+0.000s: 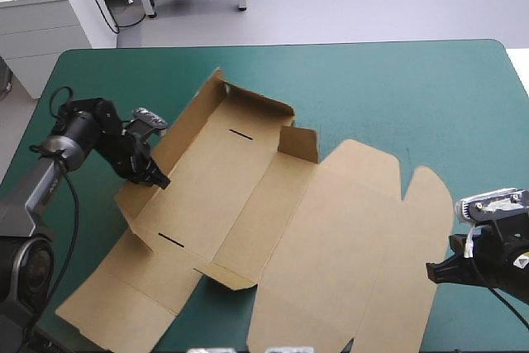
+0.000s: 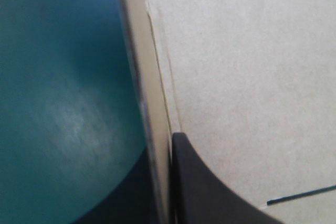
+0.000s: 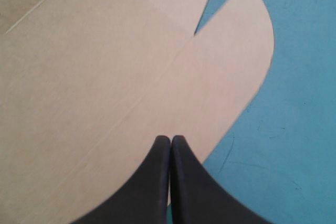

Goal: Fold the box

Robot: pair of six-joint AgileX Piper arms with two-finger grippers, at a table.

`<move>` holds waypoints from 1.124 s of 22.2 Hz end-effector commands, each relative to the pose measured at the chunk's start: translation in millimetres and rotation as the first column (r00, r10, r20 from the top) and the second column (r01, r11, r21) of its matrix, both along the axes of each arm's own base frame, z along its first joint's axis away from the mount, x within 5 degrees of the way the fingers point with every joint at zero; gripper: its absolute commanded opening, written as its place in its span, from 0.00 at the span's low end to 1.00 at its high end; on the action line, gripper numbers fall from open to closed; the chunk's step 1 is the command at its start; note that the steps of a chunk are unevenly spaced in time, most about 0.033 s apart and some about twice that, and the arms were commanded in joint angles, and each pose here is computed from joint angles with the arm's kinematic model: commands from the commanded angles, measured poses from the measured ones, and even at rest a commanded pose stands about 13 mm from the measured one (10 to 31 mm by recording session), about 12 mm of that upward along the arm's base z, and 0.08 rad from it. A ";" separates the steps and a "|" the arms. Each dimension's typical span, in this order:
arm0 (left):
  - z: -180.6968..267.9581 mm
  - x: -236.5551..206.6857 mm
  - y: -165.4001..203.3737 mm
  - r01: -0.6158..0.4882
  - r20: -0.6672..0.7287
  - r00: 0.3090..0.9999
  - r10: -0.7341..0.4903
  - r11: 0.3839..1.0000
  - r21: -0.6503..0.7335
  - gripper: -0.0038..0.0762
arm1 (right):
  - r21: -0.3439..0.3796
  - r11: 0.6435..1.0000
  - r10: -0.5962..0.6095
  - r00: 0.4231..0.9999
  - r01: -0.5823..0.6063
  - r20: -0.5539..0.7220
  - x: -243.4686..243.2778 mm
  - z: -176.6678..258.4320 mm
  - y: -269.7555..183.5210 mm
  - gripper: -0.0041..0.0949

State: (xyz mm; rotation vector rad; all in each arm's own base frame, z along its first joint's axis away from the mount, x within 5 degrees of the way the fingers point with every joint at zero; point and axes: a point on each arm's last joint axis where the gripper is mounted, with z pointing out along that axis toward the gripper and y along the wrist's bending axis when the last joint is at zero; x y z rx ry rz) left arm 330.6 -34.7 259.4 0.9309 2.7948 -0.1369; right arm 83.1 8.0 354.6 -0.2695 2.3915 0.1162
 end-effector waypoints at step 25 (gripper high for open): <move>138.5 -63.8 -253.2 0.452 0.722 0.061 -0.689 0.664 0.596 0.04 | 0.072 0.997 0.013 0.996 -0.019 0.088 3.7 12.7 5.9 0.02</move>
